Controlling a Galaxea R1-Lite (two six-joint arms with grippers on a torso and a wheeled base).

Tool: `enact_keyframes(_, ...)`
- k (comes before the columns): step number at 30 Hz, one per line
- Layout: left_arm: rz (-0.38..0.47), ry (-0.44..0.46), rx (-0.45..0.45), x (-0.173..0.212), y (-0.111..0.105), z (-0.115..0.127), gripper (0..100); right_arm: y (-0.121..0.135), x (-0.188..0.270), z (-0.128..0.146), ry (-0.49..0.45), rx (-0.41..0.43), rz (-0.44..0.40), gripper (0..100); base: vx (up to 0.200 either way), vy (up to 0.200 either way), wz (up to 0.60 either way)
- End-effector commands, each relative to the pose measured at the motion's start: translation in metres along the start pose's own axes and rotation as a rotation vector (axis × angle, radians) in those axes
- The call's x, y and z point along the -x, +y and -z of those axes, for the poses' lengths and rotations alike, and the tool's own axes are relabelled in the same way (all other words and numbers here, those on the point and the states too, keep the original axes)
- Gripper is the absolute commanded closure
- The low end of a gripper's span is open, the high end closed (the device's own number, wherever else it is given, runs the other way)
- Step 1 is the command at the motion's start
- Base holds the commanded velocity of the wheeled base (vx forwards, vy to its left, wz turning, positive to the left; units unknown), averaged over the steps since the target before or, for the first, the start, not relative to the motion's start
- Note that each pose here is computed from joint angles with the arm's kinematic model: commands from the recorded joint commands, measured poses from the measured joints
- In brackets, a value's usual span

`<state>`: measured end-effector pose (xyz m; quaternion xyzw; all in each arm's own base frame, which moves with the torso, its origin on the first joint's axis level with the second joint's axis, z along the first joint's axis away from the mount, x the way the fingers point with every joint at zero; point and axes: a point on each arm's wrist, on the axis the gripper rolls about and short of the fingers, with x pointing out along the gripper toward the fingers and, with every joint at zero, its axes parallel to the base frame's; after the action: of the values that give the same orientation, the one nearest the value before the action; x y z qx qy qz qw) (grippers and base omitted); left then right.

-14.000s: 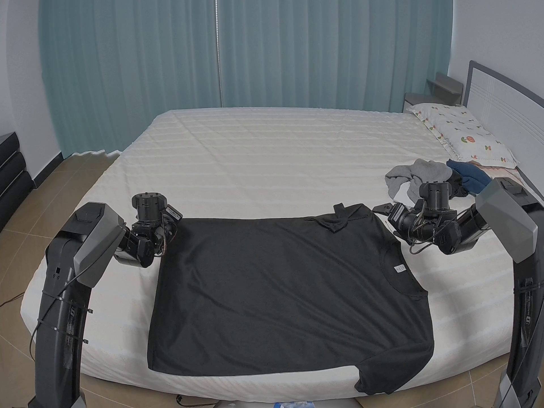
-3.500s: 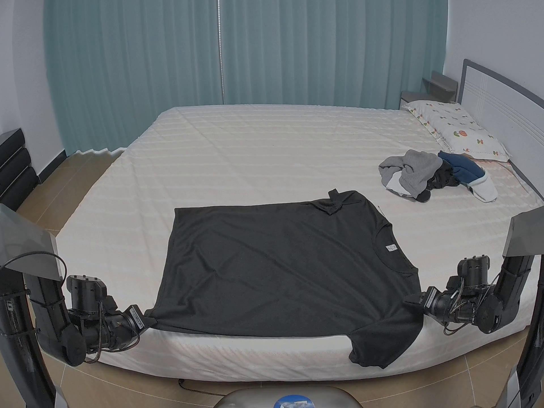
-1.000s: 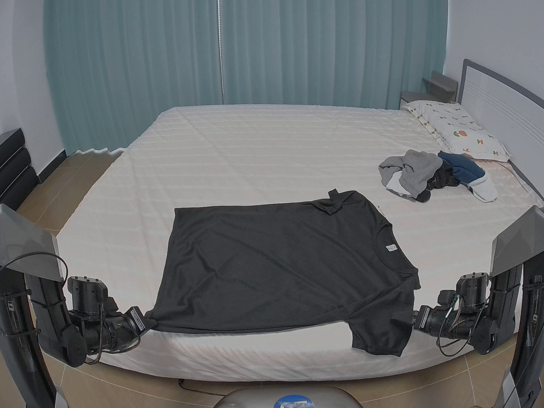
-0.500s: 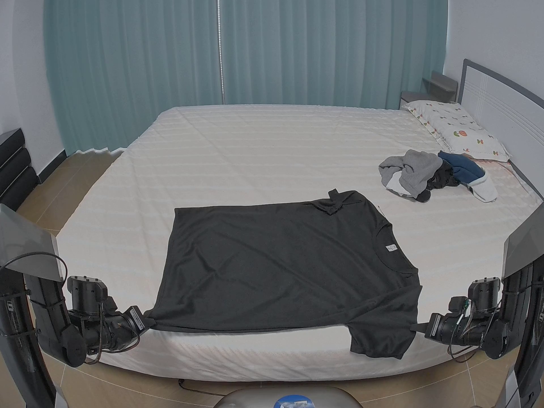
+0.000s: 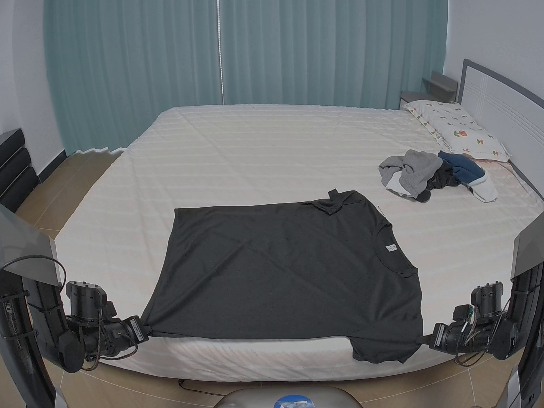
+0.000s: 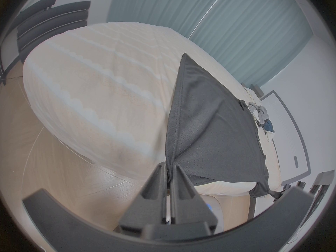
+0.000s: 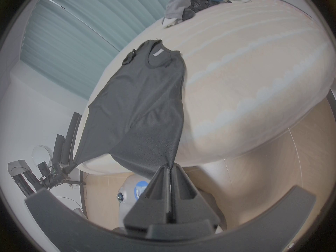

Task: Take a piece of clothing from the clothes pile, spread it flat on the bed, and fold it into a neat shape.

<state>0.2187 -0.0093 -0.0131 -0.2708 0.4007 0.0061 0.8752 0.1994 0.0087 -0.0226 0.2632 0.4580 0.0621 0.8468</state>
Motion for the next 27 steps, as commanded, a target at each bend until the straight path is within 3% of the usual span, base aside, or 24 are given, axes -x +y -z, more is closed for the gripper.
enact_keyframes(1,-0.017,-0.009,-0.013,0.005,-0.001,0.002,100,0.009,0.02,0.002,0.001,0.036,-0.002,100,0.0,0.0,0.0)
enact_keyframes(7,-0.074,0.025,-0.12,0.013,0.004,0.013,100,0.009,0.031,0.008,0.042,0.092,0.046,100,0.0,0.0,0.0)
enact_keyframes(16,-0.144,0.042,-0.172,0.013,0.006,0.018,100,0.007,0.033,0.014,0.084,0.132,0.116,100,0.0,0.0,0.0)
enact_keyframes(27,-0.223,0.214,-0.314,0.033,0.01,0.031,100,0.01,0.043,0.021,0.116,0.187,0.181,100,0.0,0.0,0.0)
